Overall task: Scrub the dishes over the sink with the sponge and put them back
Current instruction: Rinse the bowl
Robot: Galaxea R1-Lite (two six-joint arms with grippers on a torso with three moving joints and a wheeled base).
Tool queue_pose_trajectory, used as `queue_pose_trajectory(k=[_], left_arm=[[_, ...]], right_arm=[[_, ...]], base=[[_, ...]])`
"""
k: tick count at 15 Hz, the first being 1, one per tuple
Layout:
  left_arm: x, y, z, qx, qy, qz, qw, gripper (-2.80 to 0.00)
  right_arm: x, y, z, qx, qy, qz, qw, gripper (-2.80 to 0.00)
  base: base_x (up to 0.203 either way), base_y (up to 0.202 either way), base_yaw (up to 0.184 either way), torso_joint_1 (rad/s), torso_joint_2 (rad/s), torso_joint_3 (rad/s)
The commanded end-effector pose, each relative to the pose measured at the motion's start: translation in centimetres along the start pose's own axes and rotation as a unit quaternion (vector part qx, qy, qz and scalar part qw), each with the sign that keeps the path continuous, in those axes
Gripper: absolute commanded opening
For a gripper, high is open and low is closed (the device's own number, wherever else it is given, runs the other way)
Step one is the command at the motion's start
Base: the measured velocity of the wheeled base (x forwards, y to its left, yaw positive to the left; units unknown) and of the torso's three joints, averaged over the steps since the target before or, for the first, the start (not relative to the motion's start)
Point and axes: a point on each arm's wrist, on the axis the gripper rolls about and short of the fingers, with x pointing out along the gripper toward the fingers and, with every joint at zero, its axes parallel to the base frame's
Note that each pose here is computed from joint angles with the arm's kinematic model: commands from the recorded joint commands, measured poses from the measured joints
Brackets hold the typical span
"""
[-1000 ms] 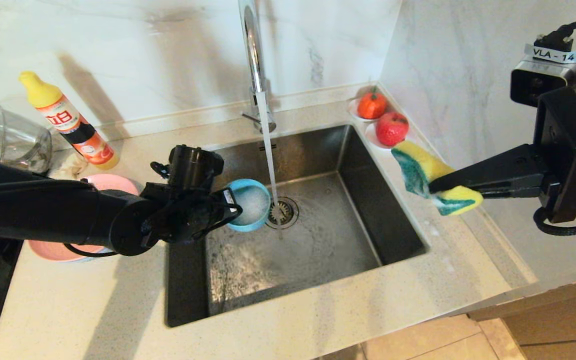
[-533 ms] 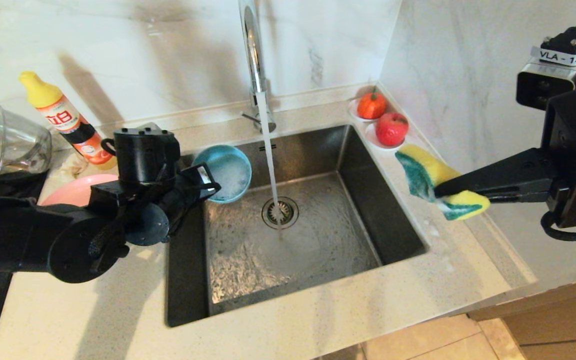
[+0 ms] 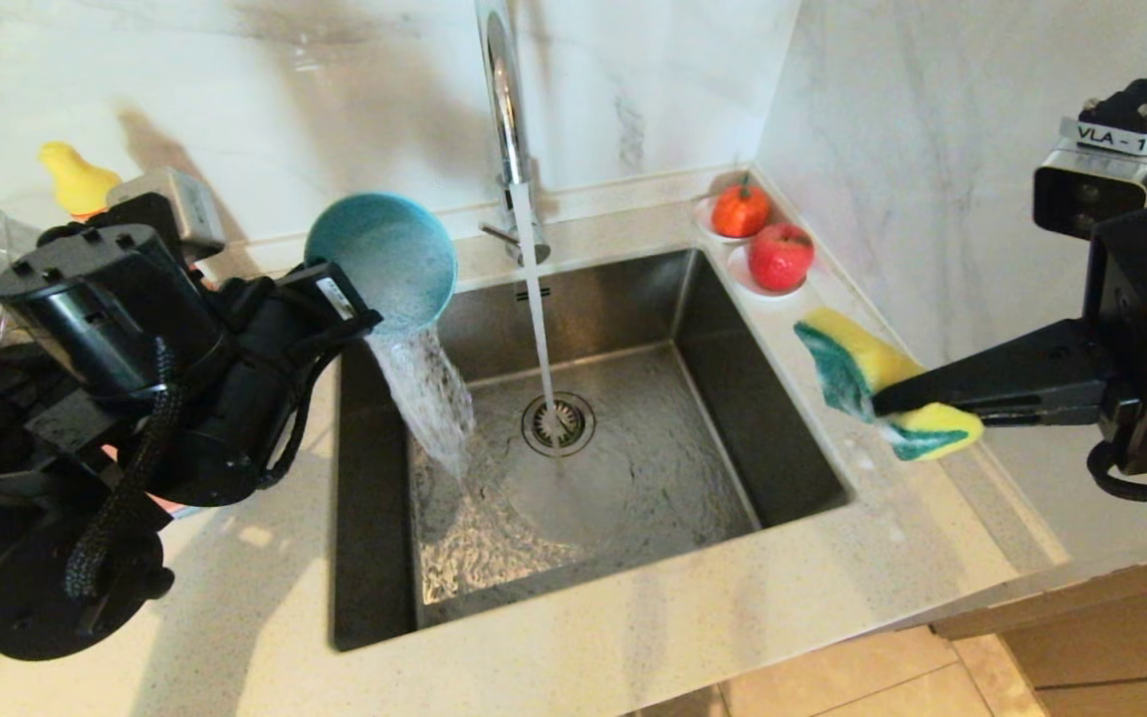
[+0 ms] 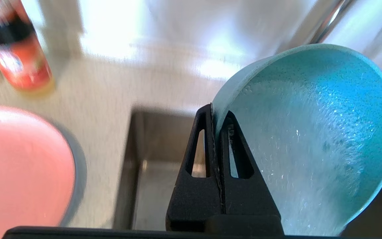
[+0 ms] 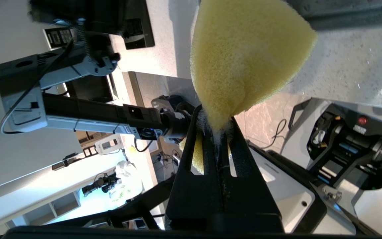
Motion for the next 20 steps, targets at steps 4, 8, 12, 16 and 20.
queue_pose_trajectory(k=[4, 8, 12, 16, 20], left_arm=[[-0.8, 0.1, 1.8, -0.006, -0.078, -0.01, 0.9969, -2.8], [-1.3, -0.1, 2.5, -0.008, -0.125, -0.016, 0.992, -2.8], [-1.9, -0.4, 2.7, -0.009, -0.142, -0.025, 0.9896, -2.8], [-2.8, -1.0, 1.6, 0.036, -0.119, -0.038, 0.9915, -2.8], [-3.0, -1.1, 2.3, 0.031, -0.129, -0.041, 0.9903, -2.8]], right_arm=[[0.1, -0.4, -0.5, 0.007, 0.008, -0.003, 1.0, -2.8], [0.5, -0.6, -0.3, 0.008, 0.01, -0.006, 1.0, -2.8], [0.7, -0.8, -0.3, 0.01, 0.013, -0.008, 1.0, -2.8], [1.2, -1.1, -0.2, 0.012, 0.017, -0.011, 1.0, -2.8], [1.7, -1.5, -0.1, 0.013, 0.018, -0.011, 1.0, -2.8]], base=[[0.0, 0.0, 0.0, 0.0, 0.0, 0.0], [0.0, 0.0, 0.0, 0.0, 0.0, 0.0], [0.0, 0.0, 0.0, 0.0, 0.0, 0.0], [0.0, 0.0, 0.0, 0.0, 0.0, 0.0], [0.0, 0.0, 0.0, 0.0, 0.0, 0.0]])
